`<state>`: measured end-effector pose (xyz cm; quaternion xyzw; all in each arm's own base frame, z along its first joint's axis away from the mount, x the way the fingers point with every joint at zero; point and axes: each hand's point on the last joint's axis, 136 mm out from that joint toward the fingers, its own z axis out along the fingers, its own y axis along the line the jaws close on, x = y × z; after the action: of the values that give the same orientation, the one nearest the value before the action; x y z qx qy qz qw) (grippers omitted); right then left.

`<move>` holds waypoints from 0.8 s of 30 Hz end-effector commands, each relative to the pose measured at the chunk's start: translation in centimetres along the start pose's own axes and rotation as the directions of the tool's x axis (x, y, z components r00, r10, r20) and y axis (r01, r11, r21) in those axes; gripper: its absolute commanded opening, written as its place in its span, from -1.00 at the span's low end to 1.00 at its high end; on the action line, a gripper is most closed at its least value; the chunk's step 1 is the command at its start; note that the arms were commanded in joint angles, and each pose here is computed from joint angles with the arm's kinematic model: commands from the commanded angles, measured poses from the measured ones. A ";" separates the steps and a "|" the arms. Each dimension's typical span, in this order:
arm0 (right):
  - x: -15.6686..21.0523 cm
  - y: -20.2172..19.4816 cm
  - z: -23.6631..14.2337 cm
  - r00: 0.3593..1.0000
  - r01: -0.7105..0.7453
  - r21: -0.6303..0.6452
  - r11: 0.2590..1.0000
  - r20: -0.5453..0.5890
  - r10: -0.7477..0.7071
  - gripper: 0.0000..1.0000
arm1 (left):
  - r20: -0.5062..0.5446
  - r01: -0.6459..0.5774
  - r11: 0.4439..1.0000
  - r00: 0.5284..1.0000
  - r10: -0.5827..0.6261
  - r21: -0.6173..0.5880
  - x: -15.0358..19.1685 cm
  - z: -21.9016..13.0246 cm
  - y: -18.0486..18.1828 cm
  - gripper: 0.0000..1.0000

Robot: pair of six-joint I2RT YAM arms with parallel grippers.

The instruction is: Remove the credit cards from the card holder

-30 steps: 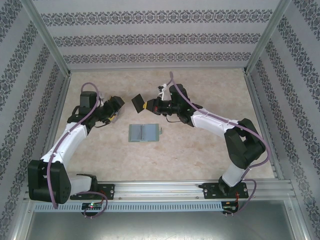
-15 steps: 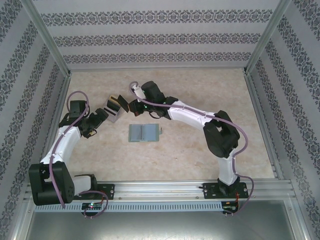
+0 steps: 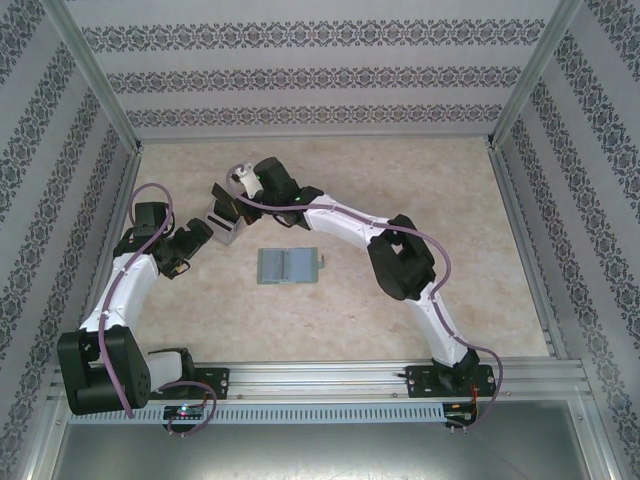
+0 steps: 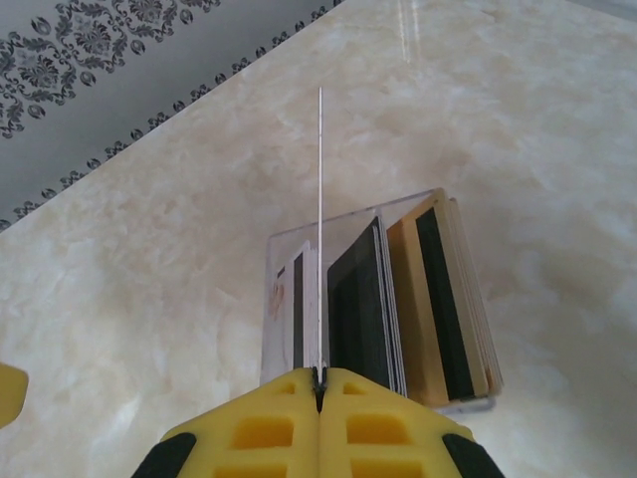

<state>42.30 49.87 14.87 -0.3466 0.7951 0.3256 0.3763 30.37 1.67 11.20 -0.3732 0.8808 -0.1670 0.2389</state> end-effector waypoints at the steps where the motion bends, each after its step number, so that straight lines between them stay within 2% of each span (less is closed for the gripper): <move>1: 0.0 0.2 0.9 0.999 0.044 0.001 0.999 -0.006 -0.044 -1.00 | -0.034 -0.007 1.000 0.999 0.007 -0.013 0.9 -0.1 0.9 0.99; 19: 2.5 -0.8 2.9 0.989 0.091 0.012 0.996 -0.115 -0.089 -1.00 | -0.036 -0.010 1.000 0.999 0.009 -0.005 0.8 -0.2 0.9 0.99; 24: 2.9 -1.0 3.0 0.986 0.098 0.012 0.995 -0.134 -0.095 -0.93 | -0.035 -0.008 1.000 0.999 0.008 -0.005 0.8 -0.1 1.0 0.98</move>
<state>42.99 50.56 11.40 -0.3872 0.8050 0.2861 0.3468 30.23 1.58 11.09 -0.3693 0.8819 -0.1756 0.2346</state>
